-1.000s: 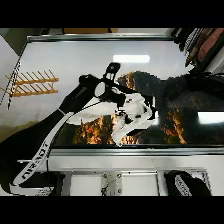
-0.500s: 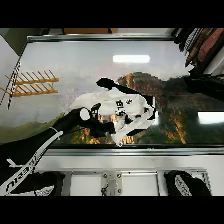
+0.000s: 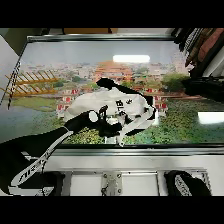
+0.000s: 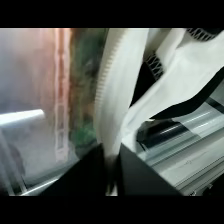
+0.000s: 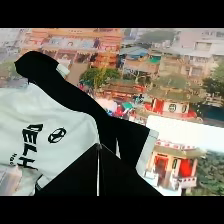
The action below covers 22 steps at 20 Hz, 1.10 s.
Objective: Fold the clothes and pants, and hang the long-sleeved shirts on hangers.
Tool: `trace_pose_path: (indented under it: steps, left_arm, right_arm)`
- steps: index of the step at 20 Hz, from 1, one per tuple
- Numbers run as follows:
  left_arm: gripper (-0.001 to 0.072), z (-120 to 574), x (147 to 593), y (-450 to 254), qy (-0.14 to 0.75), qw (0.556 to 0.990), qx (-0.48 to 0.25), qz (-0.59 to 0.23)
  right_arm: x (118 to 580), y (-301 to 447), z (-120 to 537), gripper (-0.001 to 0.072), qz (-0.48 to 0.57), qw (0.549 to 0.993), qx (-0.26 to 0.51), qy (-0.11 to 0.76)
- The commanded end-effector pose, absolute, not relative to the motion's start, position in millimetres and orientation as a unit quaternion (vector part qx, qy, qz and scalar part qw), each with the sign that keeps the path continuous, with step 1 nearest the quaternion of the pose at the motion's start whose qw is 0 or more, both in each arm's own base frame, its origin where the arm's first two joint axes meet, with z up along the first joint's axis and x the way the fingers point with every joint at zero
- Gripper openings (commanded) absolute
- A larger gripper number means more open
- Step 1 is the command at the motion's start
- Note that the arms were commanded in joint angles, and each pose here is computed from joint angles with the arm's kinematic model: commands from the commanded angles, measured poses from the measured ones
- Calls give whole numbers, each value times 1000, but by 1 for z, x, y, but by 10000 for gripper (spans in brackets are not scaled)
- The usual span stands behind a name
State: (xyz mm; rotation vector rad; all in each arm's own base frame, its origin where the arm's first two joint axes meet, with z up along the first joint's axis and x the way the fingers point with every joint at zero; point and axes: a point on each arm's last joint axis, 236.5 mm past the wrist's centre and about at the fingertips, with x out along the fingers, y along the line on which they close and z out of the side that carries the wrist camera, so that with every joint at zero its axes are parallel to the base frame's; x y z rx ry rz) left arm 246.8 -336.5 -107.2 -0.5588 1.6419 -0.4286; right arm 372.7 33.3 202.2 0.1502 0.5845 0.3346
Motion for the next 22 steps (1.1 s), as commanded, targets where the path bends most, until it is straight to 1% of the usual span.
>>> trace_pose_path:
  steps: [1,3,5,6,7,8,10,12,16,18,19,20,22]
  left_arm:
    - [15,-103,277,-327,701,650,-226,-188]
    - [15,-89,299,-306,686,669,-219,-184]
    - [15,-77,313,-284,673,687,-211,-177]
    - [15,-72,316,-273,669,693,-205,-174]
    - [14,-67,318,-266,667,696,-203,-172]
    - [15,-64,320,-259,665,700,-199,-169]
    - [15,-59,324,-251,661,705,-196,-166]
    - [15,-59,324,-250,660,707,-193,-165]
    - [15,-59,325,-251,659,708,-193,-166]
    - [15,-59,326,-251,657,709,-194,-166]
    - [15,-59,327,-251,656,711,-194,-166]
    - [15,-59,327,-251,655,711,-194,-166]
    - [15,-58,331,-252,648,717,-197,-165]
  right_arm:
    - [366,40,170,20,177,926,15,333]
    - [364,49,136,20,183,902,-76,384]
    - [366,71,102,34,210,869,-144,424]
    - [369,86,85,162,227,855,-161,438]
    - [374,100,66,497,242,842,-172,449]
    - [381,108,48,680,250,833,-184,458]
    - [392,119,12,678,262,813,-215,474]
    - [391,123,-12,673,270,795,-222,496]
    - [383,121,-27,671,281,773,-235,518]
    - [367,118,-30,668,303,747,-253,535]
    - [362,117,-32,636,306,739,-254,544]
    - [359,116,-33,578,308,735,-253,549]
    - [357,116,-29,582,308,735,-254,548]
